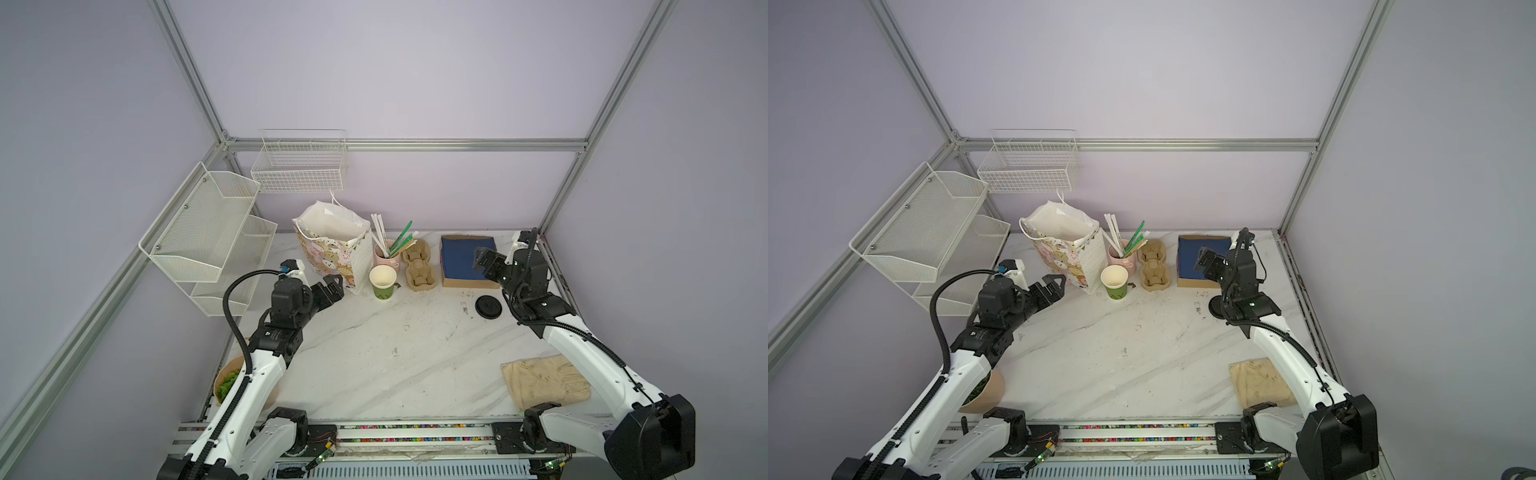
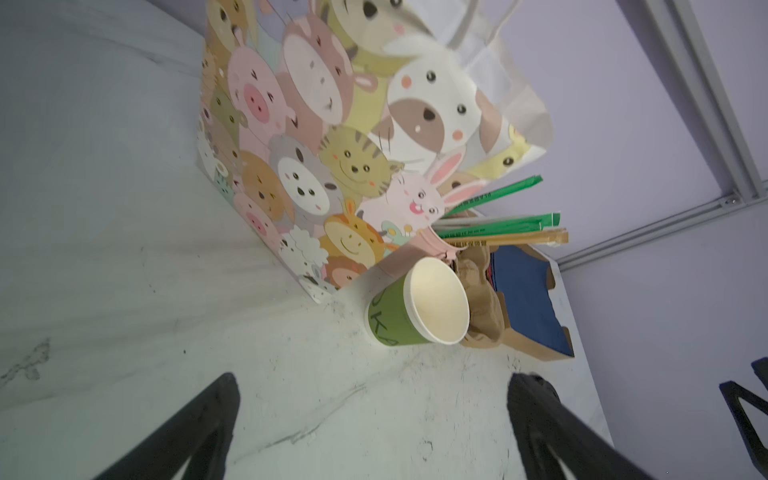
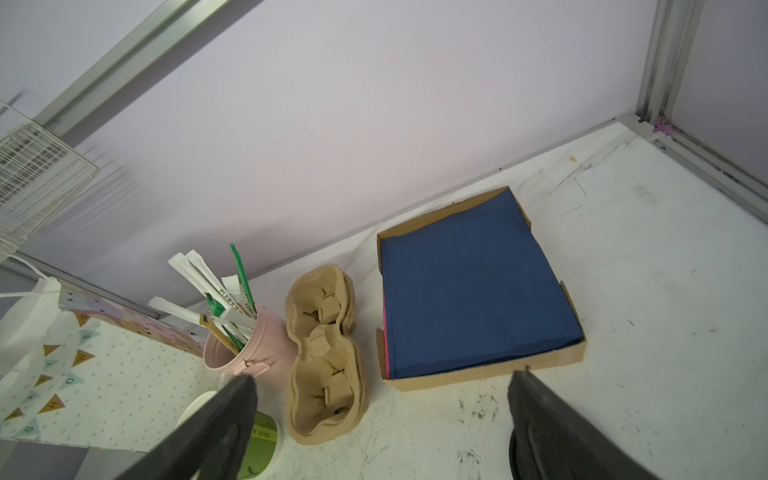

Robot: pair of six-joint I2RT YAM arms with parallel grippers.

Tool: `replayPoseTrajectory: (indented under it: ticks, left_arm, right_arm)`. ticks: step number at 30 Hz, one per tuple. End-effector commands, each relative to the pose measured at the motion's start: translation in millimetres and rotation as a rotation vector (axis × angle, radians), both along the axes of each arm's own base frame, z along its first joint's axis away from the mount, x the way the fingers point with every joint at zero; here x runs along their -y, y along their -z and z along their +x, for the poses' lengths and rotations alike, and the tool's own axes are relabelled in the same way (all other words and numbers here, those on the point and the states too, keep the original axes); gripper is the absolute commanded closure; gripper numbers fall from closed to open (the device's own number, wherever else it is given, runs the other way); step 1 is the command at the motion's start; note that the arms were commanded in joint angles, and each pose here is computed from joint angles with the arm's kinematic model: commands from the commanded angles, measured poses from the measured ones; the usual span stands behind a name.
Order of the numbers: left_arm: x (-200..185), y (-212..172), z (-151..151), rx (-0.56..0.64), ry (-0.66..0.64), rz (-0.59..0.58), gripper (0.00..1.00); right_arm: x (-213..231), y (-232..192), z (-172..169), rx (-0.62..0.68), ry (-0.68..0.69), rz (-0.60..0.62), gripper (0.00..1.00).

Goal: Pack the takeout coffee
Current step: 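Move left gripper over green cup while right gripper nears black lid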

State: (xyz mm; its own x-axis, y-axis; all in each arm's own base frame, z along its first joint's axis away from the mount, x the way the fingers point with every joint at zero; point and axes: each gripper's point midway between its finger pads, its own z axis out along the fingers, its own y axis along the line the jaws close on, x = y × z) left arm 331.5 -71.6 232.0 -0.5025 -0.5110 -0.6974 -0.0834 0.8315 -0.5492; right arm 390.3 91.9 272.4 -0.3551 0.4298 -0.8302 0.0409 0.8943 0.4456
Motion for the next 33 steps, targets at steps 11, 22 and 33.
replayPoseTrajectory:
  ticks: [11, 22, 33]
  left_arm:
    - [37.5, -25.3, 7.3, -0.152, -0.043, 0.263, 0.0]
    - [81.1, -3.5, 53.7, -0.253, 0.002, 0.354, 0.0]
    - [102.4, 24.9, 87.5, -0.313, -0.001, 0.377, 0.17]
  right_arm:
    - [-3.8, 20.8, -22.4, -0.09, -0.039, -0.069, 0.03]
    - [-12.7, 12.1, -32.1, -0.08, -0.073, -0.071, 0.04]
    - [-23.0, 0.7, -40.7, -0.065, -0.126, -0.065, 0.05]
